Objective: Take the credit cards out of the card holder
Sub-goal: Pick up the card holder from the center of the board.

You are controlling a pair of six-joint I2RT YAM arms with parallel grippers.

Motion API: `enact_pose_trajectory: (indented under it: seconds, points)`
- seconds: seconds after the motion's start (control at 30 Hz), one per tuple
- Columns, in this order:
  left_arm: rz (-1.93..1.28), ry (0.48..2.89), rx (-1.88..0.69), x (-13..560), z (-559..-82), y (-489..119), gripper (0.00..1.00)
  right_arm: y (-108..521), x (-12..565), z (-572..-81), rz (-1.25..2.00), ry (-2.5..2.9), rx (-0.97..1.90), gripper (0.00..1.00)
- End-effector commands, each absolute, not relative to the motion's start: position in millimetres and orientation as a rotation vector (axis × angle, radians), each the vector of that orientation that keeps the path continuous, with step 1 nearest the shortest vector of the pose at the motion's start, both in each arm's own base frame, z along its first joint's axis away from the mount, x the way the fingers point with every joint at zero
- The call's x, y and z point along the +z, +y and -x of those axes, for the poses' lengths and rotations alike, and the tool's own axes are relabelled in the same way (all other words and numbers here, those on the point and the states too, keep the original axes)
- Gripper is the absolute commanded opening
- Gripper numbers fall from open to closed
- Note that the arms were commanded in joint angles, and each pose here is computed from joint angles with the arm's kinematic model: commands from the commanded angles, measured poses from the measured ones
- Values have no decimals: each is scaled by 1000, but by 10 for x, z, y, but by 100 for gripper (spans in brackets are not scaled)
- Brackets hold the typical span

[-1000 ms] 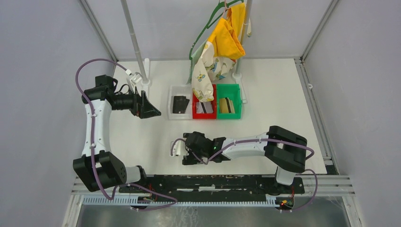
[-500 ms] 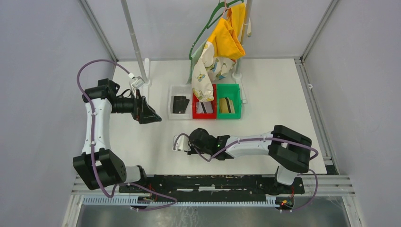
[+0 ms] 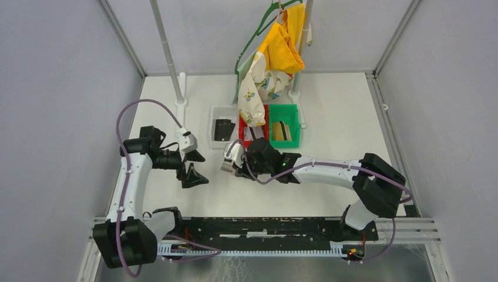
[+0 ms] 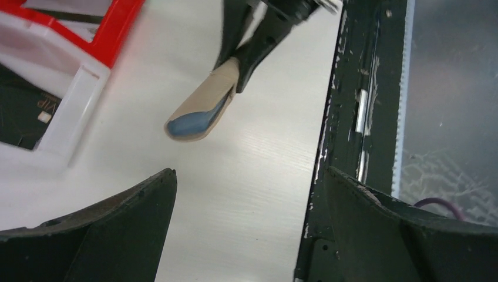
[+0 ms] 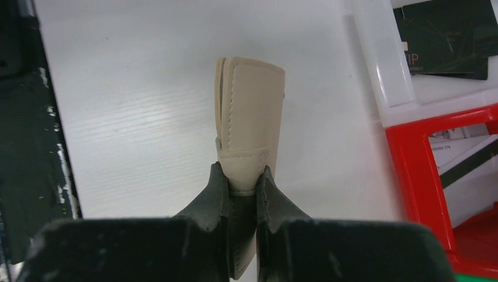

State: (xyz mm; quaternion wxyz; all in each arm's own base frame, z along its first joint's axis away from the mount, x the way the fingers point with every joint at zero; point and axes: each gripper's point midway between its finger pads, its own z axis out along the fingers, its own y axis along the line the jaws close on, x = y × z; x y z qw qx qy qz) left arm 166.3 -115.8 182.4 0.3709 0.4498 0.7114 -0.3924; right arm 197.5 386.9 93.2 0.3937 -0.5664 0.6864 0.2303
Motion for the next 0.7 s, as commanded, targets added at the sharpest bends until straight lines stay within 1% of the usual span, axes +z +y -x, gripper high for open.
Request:
enact_pose_trajectory:
  seconds: [0.0,0.1,0.23,0.43,0.6,0.63,0.67]
  points:
    - [-1452,1593,-800,1778,-1713,-1282,100,4219,1762,-1761,1383,1565,993,0]
    - [-1563,1527,-730,1793,-1637,-1371,100,4238,1970,-1634,1410,1508,1163,0]
    - [-1637,1484,-708,1836,-1562,-1371,99,4239,2169,-1462,1464,1436,1317,0]
    - [-1755,1461,-735,1845,-1327,-1335,91,4288,2390,-1291,1502,1365,1466,0]
    - [-1764,1428,-755,1891,-1226,-1355,80,4322,2531,-1229,1501,1324,1537,1]
    - [-1762,1415,-750,1913,-1223,-1362,75,4329,2531,-1221,1503,1325,1547,3]
    - [-1758,1401,-747,1942,-1221,-1373,69,4329,2521,-1217,1506,1329,1557,6]
